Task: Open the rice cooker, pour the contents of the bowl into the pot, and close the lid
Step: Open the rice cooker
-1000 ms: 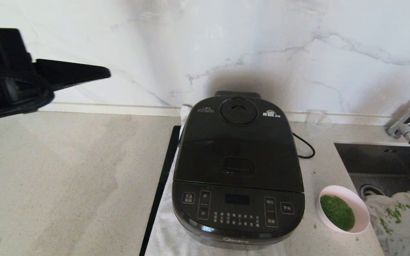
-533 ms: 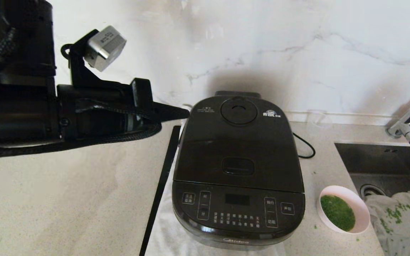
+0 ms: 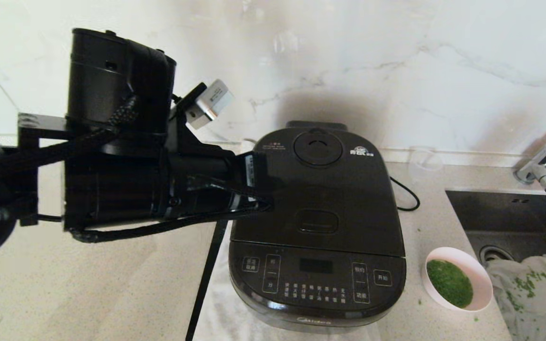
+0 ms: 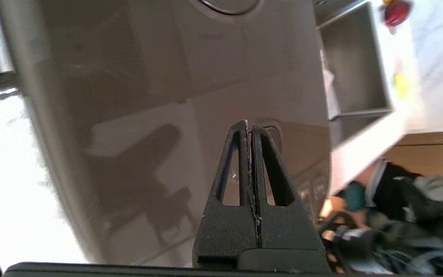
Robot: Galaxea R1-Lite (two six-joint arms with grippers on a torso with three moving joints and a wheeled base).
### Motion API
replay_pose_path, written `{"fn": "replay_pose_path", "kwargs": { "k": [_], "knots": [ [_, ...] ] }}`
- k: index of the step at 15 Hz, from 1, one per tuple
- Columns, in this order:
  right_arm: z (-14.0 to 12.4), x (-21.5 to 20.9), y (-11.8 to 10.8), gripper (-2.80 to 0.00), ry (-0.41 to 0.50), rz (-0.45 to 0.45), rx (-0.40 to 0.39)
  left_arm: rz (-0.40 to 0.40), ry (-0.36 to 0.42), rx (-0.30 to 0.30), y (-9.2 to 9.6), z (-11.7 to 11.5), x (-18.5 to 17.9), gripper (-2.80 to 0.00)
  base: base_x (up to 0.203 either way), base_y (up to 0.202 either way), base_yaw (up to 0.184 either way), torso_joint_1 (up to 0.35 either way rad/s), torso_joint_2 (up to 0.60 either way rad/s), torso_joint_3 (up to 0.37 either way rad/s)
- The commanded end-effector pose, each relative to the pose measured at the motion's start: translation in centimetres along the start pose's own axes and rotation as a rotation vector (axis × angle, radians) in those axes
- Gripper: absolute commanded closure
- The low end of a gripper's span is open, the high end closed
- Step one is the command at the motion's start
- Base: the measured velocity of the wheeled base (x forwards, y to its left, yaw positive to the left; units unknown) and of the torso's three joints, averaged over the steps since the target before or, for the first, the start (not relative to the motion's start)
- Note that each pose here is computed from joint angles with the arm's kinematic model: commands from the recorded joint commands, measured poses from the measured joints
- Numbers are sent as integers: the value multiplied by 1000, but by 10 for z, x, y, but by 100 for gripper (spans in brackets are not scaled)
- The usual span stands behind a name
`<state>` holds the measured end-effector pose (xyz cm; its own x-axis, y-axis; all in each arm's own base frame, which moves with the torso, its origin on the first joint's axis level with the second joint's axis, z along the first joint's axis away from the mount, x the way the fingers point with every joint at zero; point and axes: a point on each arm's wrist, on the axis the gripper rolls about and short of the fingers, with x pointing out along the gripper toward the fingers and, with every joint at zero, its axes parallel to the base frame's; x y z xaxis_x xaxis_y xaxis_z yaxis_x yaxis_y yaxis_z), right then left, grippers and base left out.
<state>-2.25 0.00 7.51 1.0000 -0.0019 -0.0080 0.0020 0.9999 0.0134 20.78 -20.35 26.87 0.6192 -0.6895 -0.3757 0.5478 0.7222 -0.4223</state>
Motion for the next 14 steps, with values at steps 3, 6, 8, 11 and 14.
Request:
{"fn": "replay_pose_path", "kwargs": {
  "k": [3, 6, 8, 11, 14],
  "knots": [
    [0, 0, 0, 0, 0, -1, 0, 33, 37, 40, -13, -19, 27, 0, 0, 0, 0, 0, 0, 0],
    [0, 0, 0, 0, 0, -1, 0, 48, 44, 49, -16, -24, 31, 0, 0, 0, 0, 0, 0, 0],
    [0, 0, 0, 0, 0, 0, 0, 51, 66, 52, -16, -31, 32, 0, 0, 0, 0, 0, 0, 0],
    [0, 0, 0, 0, 0, 0, 0, 83, 97, 54, -11, -41, 37, 0, 0, 0, 0, 0, 0, 0],
    [0, 0, 0, 0, 0, 0, 0, 92, 95, 57, -12, -42, 39, 0, 0, 0, 0, 0, 0, 0]
  ]
}}
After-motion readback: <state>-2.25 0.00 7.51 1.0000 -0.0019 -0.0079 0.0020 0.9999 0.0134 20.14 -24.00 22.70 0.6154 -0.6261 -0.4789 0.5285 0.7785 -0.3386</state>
